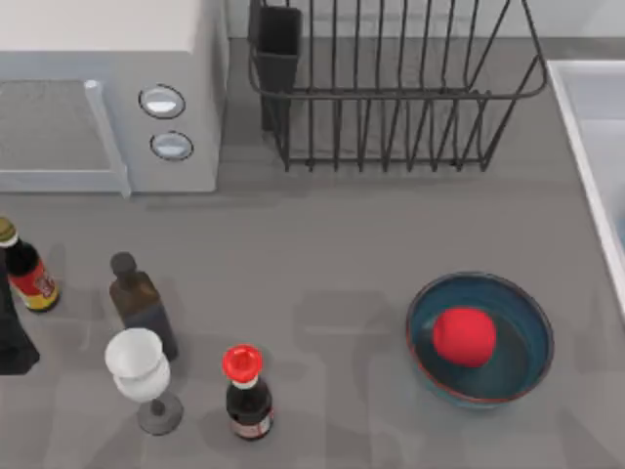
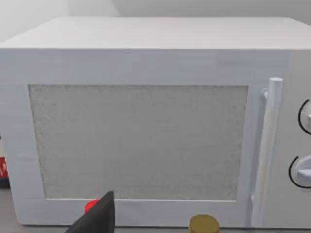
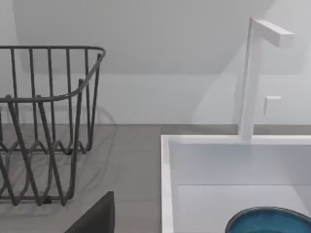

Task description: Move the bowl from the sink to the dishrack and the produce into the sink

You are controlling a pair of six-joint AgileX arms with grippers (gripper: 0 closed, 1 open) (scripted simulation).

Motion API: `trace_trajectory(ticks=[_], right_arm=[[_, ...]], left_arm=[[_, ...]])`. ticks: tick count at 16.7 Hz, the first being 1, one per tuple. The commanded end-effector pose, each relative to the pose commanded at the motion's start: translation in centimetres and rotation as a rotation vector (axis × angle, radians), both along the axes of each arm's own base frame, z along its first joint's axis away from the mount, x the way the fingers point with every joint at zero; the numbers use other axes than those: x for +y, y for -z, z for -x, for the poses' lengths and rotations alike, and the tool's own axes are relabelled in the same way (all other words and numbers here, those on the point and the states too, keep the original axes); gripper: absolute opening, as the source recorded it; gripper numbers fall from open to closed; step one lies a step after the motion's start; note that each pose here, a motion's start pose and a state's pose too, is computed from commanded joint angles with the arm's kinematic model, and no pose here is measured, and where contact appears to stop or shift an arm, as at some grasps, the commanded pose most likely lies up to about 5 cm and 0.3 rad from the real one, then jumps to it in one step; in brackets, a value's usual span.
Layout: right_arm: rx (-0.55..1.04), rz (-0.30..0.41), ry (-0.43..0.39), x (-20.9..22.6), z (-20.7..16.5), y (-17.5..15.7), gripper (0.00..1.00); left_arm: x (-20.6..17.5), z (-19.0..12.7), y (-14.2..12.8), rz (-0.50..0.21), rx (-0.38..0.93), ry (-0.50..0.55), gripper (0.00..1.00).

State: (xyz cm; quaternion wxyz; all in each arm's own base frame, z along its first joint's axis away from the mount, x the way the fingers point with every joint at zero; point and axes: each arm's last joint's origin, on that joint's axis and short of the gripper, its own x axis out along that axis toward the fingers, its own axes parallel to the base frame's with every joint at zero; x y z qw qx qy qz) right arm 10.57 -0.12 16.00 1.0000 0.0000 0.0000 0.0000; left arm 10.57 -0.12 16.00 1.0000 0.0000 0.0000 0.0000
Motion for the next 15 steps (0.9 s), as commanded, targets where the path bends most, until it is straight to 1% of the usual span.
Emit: trace_trajectory(ticks=[3, 6, 9, 11, 13, 15], right_arm=[[0.003, 0.001, -0.001, 0.0, 0.0, -0.2, 1.0], [0.032, 0.013, -0.004, 0.0, -0.1, -2.1, 1.0], [0.107, 0.037, 0.004, -0.2, -0.7, -5.5, 1.0], [0.181, 0.057, 0.015, -0.4, -1.8, -8.2, 1.0], [0.272, 0.077, 0.03, -0.8, -3.7, -11.1, 1.0], [0.377, 0.096, 0.047, -1.4, -6.4, -13.7, 1.0]], left_arm=[[0.0, 0.0, 0.0, 0.0, 0.0, 0.0, 1.0], [0.0, 0.0, 0.0, 0.0, 0.0, 0.0, 1.0], [0.0, 0.0, 0.0, 0.0, 0.0, 0.0, 1.0], [0.0, 0.0, 0.0, 0.0, 0.0, 0.0, 1.0], [0.0, 0.0, 0.0, 0.0, 0.0, 0.0, 1.0], [0.0, 0.0, 0.0, 0.0, 0.0, 0.0, 1.0]])
